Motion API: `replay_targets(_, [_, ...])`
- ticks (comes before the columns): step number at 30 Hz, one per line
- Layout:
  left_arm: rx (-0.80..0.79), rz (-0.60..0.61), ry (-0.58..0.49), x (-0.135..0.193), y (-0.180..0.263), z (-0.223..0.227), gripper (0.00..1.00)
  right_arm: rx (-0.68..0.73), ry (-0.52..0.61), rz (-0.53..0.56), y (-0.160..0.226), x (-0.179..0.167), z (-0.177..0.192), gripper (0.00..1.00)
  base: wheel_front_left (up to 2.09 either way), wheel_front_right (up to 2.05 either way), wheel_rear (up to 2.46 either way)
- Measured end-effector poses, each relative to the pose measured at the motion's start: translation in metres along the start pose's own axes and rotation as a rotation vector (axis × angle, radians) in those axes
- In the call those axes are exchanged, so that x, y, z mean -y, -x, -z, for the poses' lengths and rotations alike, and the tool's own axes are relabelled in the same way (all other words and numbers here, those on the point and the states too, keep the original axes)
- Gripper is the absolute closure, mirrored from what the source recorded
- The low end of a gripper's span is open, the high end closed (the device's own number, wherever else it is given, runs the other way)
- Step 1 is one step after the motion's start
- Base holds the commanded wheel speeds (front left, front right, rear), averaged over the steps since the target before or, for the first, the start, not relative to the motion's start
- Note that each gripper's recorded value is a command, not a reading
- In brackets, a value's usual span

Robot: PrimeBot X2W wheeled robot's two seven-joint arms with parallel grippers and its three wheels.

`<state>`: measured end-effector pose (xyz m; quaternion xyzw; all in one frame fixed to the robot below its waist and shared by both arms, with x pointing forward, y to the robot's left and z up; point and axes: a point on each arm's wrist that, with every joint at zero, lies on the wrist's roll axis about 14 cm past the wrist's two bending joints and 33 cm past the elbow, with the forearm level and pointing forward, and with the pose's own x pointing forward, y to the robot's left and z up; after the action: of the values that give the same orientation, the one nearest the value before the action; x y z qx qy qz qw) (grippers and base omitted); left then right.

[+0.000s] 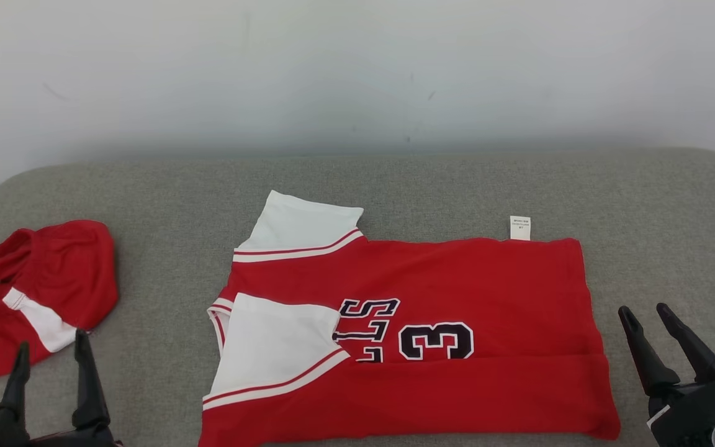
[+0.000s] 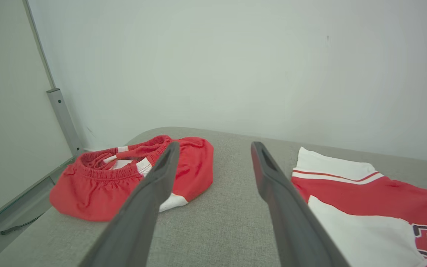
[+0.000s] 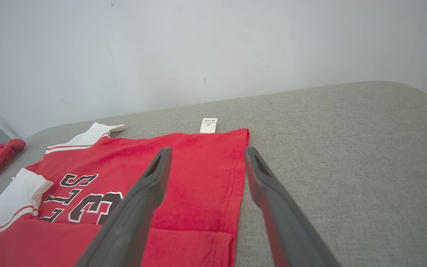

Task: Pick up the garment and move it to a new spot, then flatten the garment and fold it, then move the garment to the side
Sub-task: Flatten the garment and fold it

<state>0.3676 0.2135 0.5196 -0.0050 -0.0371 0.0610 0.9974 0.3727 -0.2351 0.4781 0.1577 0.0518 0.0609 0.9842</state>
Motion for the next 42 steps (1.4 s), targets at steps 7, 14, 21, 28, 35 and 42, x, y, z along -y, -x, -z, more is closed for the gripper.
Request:
replay_targets(7, [0.017,-0.070,-0.062,-0.024,0.011,-0.004,0.00,0.055,0.034,0.030,0.008,-0.002,-0.005,0.00,0.00,0.00,0.00])
replay_targets(14, [0.008,-0.061,-0.107,-0.034,0.022,-0.005,0.00,0.072,0.072,0.032,0.015,-0.009,-0.009,0.00,0.00,0.00,0.00])
replay_targets(21, [0.023,-0.013,-0.102,-0.036,0.028,-0.016,0.00,0.087,0.124,0.016,0.017,-0.019,-0.021,0.00,0.00,0.00,0.00])
replay_targets(28, [0.027,0.026,-0.089,-0.032,0.032,-0.020,0.00,0.088,0.151,-0.004,0.018,-0.029,-0.026,0.00,0.00,0.00,0.00])
replay_targets(35, [-0.012,0.100,-0.094,-0.019,0.036,-0.013,0.00,0.062,0.177,0.002,0.022,-0.029,-0.024,0.00,0.00,0.00,0.00])
replay_targets(42, [-0.006,0.130,-0.095,-0.012,0.034,-0.017,0.00,0.084,0.168,0.034,0.024,-0.023,-0.031,0.00,0.00,0.00,0.00])
